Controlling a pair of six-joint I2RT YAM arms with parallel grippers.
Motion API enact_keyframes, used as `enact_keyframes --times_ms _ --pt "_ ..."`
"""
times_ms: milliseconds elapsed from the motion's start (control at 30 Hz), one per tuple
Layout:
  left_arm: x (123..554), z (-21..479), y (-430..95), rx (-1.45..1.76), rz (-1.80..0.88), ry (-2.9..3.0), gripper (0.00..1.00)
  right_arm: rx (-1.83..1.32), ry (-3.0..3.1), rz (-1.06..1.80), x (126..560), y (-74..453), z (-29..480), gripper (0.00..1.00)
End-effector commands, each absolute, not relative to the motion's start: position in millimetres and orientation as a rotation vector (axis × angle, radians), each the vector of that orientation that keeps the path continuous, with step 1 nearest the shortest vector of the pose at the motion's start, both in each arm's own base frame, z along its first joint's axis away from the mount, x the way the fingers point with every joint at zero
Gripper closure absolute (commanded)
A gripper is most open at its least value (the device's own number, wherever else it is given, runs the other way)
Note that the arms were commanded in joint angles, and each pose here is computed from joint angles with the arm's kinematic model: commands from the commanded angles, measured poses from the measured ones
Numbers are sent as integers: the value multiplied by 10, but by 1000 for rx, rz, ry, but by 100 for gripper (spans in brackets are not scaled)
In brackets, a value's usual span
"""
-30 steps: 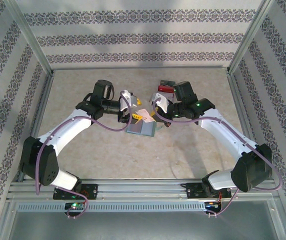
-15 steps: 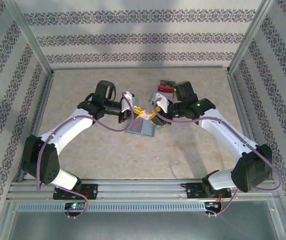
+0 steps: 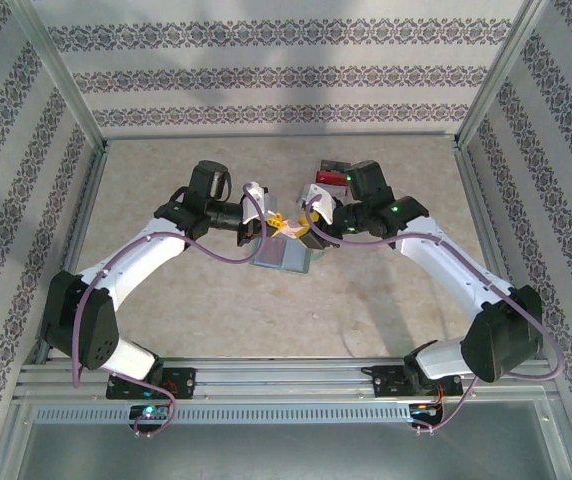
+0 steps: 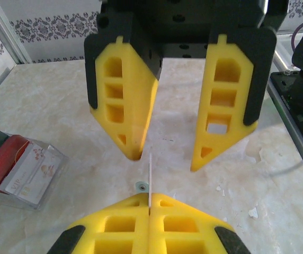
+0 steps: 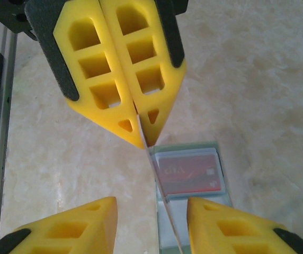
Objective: Take the credit cards out of the card holder
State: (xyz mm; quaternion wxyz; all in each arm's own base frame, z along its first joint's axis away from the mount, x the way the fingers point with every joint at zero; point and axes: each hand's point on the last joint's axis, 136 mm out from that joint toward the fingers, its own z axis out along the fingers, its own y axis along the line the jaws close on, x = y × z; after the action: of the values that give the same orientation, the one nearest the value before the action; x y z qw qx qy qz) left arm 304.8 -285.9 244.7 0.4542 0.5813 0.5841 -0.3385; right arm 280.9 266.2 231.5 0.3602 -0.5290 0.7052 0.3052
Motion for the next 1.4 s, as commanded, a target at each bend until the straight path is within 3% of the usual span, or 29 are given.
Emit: enact_keyframes --times_ms 0,267,400,667,1100,1367 --pt "2965 2609 -2899 1430 -855 1361 100 -1385 1735 827 2813 2795 2455 65" --pt "2980 2620 -2898 1418 -850 1358 100 -1376 1734 811 2837 2773 2454 95" --pt "2986 2613 -2885 1409 -832 1360 99 -1374 1749 783 2836 2695 2434 100" --pt "3096 2563 -2725 1311 -684 1450 40 -1438 1807 547 2974 2440 2397 100" --pt "3320 2348 -1912 806 -321 1649 17 -1627 2039 42 3653 1842 2264 100" --pt "3301 2264 -1306 537 -100 1759 0 -1703 2131 -112 4118 1692 2074 100"
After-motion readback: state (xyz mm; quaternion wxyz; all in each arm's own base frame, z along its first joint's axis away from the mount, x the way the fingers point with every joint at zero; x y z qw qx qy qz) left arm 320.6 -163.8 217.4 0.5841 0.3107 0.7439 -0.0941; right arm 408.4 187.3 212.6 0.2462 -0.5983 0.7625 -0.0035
